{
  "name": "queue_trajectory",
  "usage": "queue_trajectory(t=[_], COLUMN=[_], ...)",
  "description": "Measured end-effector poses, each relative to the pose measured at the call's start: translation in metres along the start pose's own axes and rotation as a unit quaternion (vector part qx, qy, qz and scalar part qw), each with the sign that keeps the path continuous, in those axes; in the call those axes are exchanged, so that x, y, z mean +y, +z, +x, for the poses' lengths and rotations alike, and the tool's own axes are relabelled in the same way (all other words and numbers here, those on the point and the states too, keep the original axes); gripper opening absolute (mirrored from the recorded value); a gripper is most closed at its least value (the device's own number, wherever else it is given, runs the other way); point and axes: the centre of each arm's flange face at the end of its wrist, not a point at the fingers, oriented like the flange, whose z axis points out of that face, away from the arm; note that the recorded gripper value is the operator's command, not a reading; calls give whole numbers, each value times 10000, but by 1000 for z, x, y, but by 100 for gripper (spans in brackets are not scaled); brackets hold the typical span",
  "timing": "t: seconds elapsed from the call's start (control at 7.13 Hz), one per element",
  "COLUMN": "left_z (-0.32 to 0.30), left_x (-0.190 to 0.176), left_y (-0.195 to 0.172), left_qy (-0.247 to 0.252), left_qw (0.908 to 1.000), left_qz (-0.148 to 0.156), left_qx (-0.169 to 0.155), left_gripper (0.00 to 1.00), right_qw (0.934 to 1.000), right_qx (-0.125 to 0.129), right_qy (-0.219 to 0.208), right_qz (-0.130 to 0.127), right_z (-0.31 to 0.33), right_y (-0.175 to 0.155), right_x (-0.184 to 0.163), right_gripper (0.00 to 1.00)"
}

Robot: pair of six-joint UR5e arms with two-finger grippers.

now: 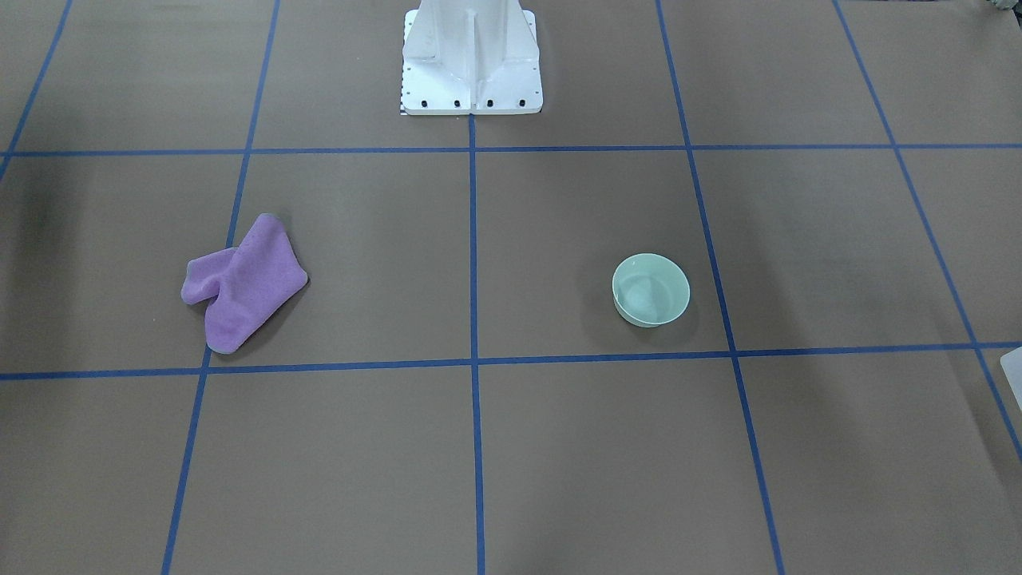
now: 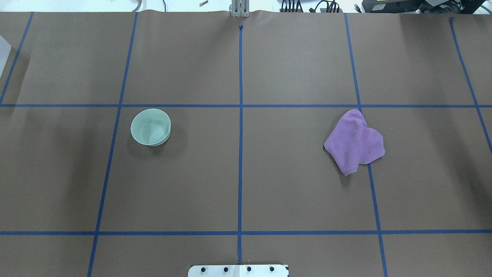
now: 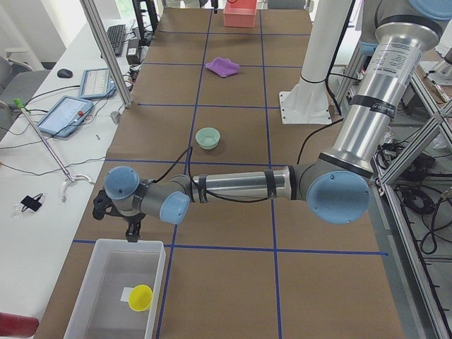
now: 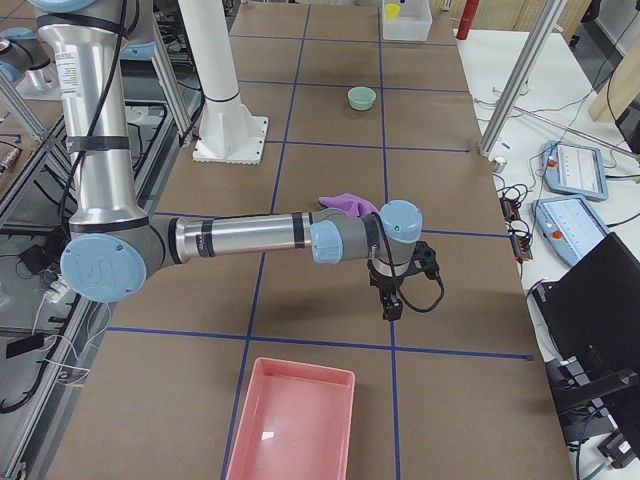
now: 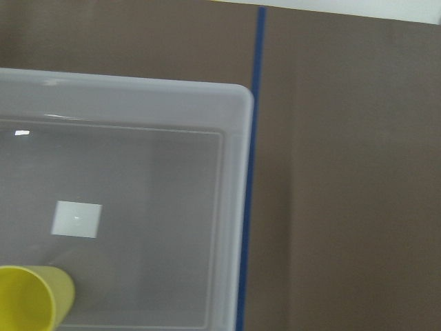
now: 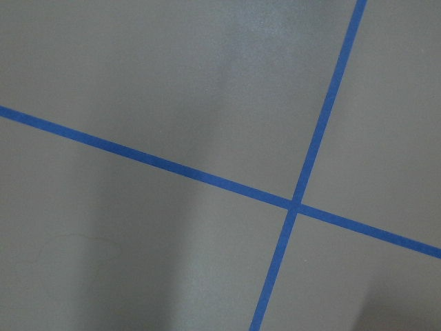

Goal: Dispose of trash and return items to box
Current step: 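Release the yellow cup into the clear plastic bin with the left gripper, then reach the left gripper back to the pale green bowl's rim, then grasp the green bowl with the left gripper and carry it off the table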

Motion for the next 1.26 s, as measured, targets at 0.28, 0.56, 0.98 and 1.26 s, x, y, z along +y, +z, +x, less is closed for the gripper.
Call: queue_trajectory(t=[0.28, 0.56, 0.98, 1.26], left_z=[160, 285, 384, 412], left_x=[28, 82, 144, 167], left_y=[35, 80, 134, 154], left_qy=[-265, -277, 173, 307], left_qw=[9996, 9995, 9974, 9954], left_qz=[1, -168, -688, -890], left_qx=[38, 28, 152, 194], left_gripper=[87, 84, 73, 21], right_qw=[10000, 10000, 10000, 10000], right_qx=[-3, -6, -13, -17], right_qy=[1, -1, -7, -13], right_qz=[-10, -25, -57, -72], right_z=[0, -1, -1, -2], right_y=[1, 3, 6, 8], right_x=[0, 0, 0, 0], right_gripper=[100, 100, 100, 100])
